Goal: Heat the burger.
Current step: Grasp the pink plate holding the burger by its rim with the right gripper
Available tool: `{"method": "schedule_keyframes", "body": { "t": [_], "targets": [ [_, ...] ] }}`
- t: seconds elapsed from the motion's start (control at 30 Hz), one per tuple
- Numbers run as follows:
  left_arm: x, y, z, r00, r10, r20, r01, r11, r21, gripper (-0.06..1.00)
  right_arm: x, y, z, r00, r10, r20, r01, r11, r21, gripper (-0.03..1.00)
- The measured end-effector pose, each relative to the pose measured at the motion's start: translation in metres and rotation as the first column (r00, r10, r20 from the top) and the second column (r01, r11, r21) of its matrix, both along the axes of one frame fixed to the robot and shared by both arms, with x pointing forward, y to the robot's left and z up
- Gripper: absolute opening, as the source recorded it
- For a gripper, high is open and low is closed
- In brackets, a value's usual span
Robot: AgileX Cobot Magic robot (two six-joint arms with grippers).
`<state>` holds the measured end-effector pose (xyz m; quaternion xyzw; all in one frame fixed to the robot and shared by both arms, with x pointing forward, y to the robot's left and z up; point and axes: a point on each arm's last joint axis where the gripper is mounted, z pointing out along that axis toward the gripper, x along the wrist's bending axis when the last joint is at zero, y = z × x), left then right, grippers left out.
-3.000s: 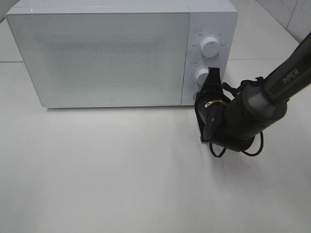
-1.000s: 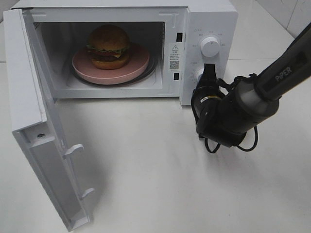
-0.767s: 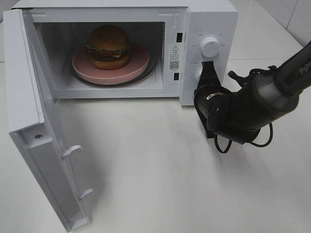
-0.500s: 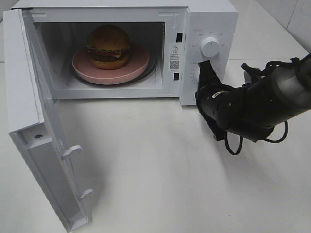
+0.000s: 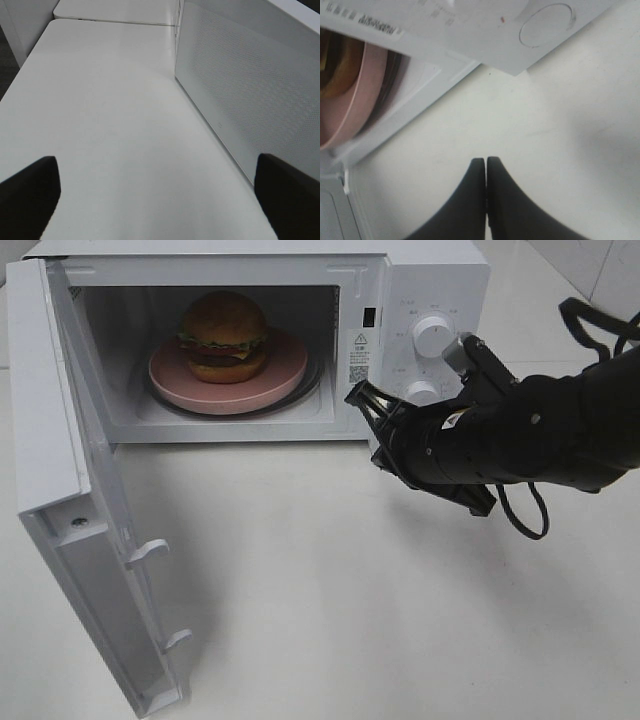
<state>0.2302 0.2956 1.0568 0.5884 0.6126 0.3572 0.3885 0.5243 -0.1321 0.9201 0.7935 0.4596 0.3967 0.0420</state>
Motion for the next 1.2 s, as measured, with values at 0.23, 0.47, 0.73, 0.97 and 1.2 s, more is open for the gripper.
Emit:
{"method": "schedule_keyframes", "body": {
  "t": [0.23,0.47,0.73,0.97,1.2],
  "targets": [
    [0.000,0.000,0.000,1.000,0.000,0.000,0.000,1.000,0.000,0.97,-0.017,0.005,0.017,0.933,0.340,-0.114,-0.356,0.919,-0.168,0.03],
    [0.000,0.000,0.000,1.000,0.000,0.000,0.000,1.000,0.000,0.97,-0.023,0.009,0.027,0.798,0.546,-0.255,-0.600,0.755,-0.263,0.05],
    [0.000,0.000,0.000,1.000,0.000,0.000,0.000,1.000,0.000,0.97,-0.020,0.009,0.050,0.528,0.742,-0.413,-0.840,0.386,-0.381,0.08],
    [0.000,0.000,0.000,1.000,0.000,0.000,0.000,1.000,0.000,0.97,-0.017,0.007,0.066,0.145,0.846,-0.513,-0.881,-0.126,-0.456,0.10],
    [0.000,0.000,0.000,1.000,0.000,0.000,0.000,1.000,0.000,0.97,-0.014,0.008,0.070,-0.171,0.806,-0.567,-0.697,-0.506,-0.508,0.12]
  ]
}}
